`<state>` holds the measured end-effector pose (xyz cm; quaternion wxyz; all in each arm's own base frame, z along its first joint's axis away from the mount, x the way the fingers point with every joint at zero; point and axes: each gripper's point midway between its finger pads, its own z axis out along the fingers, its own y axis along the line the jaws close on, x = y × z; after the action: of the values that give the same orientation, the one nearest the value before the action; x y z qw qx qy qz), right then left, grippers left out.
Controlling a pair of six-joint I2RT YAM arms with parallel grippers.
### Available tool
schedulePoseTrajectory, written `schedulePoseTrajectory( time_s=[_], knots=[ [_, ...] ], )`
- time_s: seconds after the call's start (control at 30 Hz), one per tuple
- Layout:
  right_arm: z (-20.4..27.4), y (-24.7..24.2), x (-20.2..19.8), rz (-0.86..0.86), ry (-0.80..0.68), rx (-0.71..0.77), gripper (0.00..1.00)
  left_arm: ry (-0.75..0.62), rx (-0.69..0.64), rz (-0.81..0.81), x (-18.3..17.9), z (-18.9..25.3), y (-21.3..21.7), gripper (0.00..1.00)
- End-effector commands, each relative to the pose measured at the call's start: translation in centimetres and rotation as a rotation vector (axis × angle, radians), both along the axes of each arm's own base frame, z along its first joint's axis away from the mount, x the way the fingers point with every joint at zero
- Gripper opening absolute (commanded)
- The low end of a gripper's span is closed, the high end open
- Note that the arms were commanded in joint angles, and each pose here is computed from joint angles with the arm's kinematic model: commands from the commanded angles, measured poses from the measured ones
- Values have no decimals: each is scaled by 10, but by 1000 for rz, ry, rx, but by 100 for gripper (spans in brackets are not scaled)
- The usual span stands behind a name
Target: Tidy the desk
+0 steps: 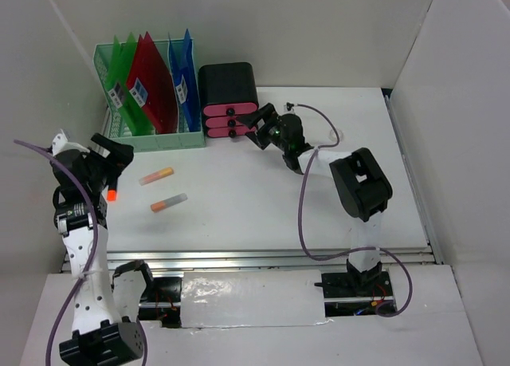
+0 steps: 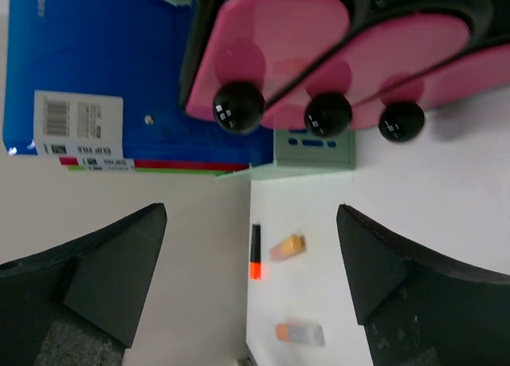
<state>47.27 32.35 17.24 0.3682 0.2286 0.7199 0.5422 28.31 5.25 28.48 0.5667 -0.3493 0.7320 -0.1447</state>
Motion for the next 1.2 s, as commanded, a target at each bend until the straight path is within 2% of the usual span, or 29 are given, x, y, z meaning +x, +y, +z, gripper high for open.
schedulePoseTrajectory(
  time_s=[0.0, 0.07, 0.33, 0.37, 0.43, 0.57, 0.67, 0.87, 1.17],
  knots=[
    [53, 16, 24, -19, -116, 86, 95, 47, -12, -50, -6, -20, -10, 99],
    [34, 20, 35, -25, -77, 58, 95, 60, 12, -123, -6, -27, -18, 99],
    [27, 27, 69, -76, -73, 49, 94, 93, 36, -153, -12, -38, -24, 99],
    [36, 29, 73, -73, -97, 54, 93, 87, 33, -172, -11, -39, -26, 99],
    [19, 33, 79, -67, -41, 17, 90, 78, 16, -214, -9, -42, -34, 100],
    [11, 39, 78, -55, -16, 52, 86, 95, 19, -194, -9, -43, -30, 99],
    [6, 40, 77, -55, -12, 65, 77, 96, 17, -196, -9, -44, -30, 99],
    [3, 40, 68, -56, -8, 73, 54, 95, 18, -200, -9, -44, -31, 100],
    [-4, 46, 65, -52, 29, 73, 46, 94, 15, -202, -9, -45, -31, 100]
  ],
)
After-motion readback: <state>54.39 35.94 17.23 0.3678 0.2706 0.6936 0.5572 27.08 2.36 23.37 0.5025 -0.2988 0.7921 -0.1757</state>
